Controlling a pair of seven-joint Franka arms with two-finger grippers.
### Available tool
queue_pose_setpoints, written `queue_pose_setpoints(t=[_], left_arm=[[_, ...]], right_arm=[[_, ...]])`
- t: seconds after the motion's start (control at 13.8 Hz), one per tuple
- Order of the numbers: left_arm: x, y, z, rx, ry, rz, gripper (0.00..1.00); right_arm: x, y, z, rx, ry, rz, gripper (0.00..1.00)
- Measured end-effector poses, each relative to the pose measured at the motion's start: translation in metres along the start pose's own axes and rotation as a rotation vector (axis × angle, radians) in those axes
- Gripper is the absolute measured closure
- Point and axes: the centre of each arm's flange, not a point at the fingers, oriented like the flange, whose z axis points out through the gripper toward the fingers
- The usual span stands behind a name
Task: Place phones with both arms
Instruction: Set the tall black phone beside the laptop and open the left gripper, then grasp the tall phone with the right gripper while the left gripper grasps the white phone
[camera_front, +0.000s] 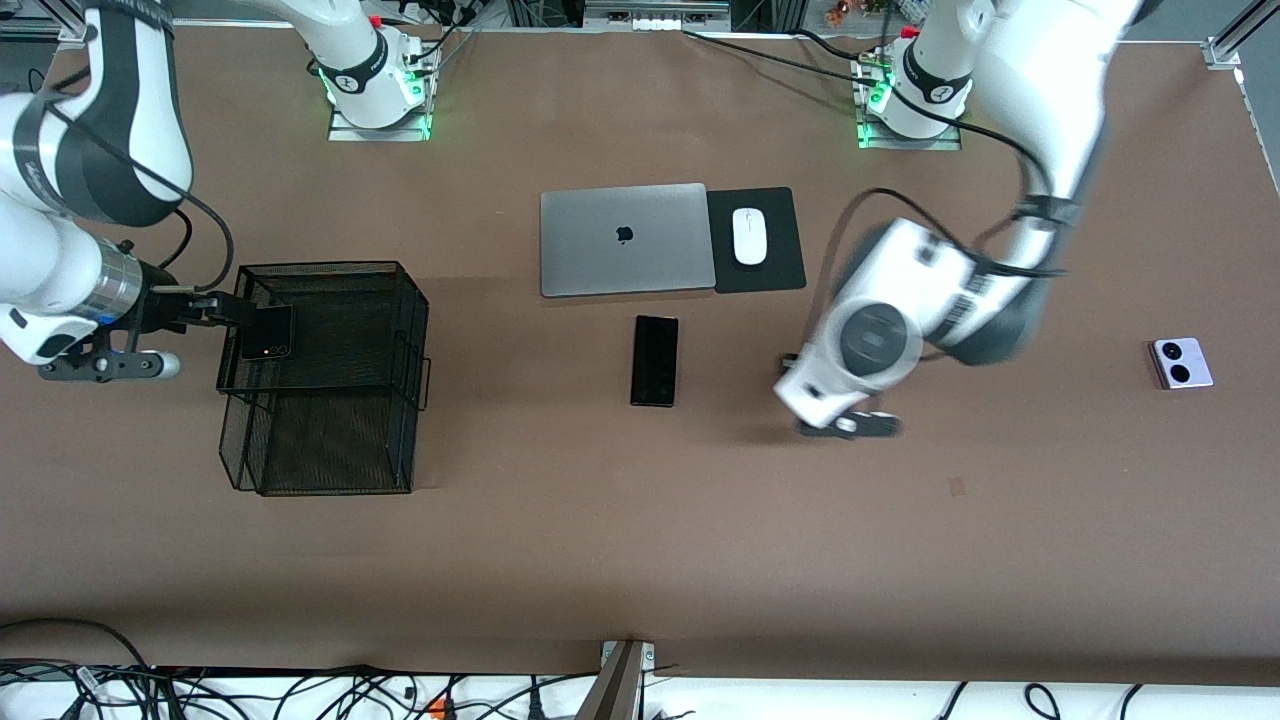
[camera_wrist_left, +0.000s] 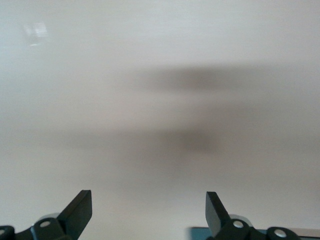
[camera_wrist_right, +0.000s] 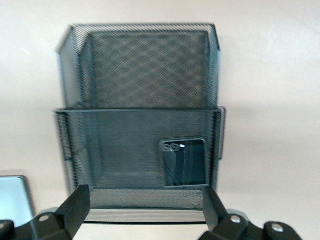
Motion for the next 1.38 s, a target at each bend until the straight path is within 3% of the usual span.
queue_pose_setpoints(t=[0.22,0.51,0.8,1.09,1.38], left_arm=[[0.025,-0.126,0.016,0.011,-0.028,-0.022,0.00],[0.030,-0.251,0.032,0.059,-0.032,-0.083,0.00],[0.020,-0.361,0.050,0.019,-0.004,-0.126,0.00],[0.000,-0.439,0.080,-0.013,0.010,-0.187,0.00],[-0.013,-0.489,0.105,-0.012,0.098,-0.167,0.00]], right_arm=[[-0.001,-0.081,-0.012,0.003,0.024,0.058,0.00],[-0.012,-0.227,0.008,-0.018,0.033,0.159,0.00],[-0.024,-0.377,0.050,-0.019,0.098,0.249,0.00],[-0.051,-0.475,0.103,0.033,0.161,0.255,0.00],[-0.078,-0.531,0.167,0.050,0.194,0.260,0.00]])
